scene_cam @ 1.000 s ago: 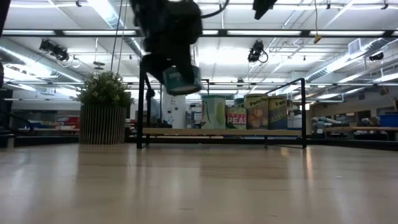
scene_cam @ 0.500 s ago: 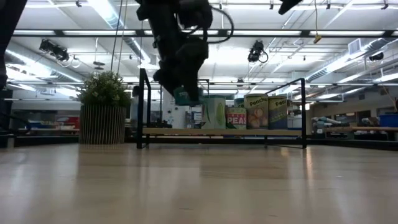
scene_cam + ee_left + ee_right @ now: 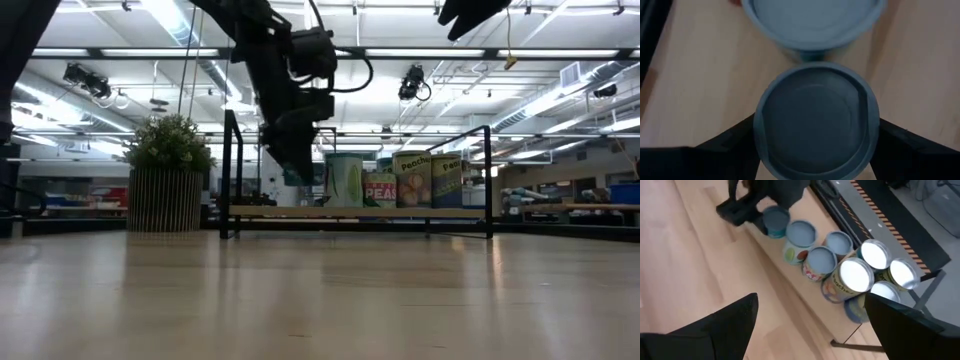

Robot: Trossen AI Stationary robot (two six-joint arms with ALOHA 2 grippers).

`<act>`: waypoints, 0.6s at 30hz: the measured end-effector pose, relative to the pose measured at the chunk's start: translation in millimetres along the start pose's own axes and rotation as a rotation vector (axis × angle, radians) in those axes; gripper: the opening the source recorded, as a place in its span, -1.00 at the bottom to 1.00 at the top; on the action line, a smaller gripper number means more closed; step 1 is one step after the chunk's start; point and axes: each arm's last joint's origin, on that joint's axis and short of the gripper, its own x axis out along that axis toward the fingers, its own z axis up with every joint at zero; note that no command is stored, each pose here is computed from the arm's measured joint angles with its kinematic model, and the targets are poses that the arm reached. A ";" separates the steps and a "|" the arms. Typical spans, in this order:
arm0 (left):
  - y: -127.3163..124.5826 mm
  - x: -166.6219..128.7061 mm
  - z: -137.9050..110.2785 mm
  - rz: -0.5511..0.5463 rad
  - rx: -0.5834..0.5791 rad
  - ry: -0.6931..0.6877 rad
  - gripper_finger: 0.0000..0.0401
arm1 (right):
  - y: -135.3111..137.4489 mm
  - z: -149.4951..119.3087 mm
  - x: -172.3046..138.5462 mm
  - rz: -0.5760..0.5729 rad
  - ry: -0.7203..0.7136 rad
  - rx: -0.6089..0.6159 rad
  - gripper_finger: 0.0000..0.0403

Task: Pick and place cans onto a shelf
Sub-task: Put the canned tuna on the shelf

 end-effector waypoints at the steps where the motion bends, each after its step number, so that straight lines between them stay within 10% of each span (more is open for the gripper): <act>1: 1.7 1.8 0.3 0.001 0.005 0.000 0.45 | -1.7 1.5 1.8 -0.005 -0.001 0.003 0.86; 18: 1.5 30.2 -0.2 0.020 0.006 0.032 0.54 | -11.6 11.3 12.0 -0.006 -0.010 0.087 0.86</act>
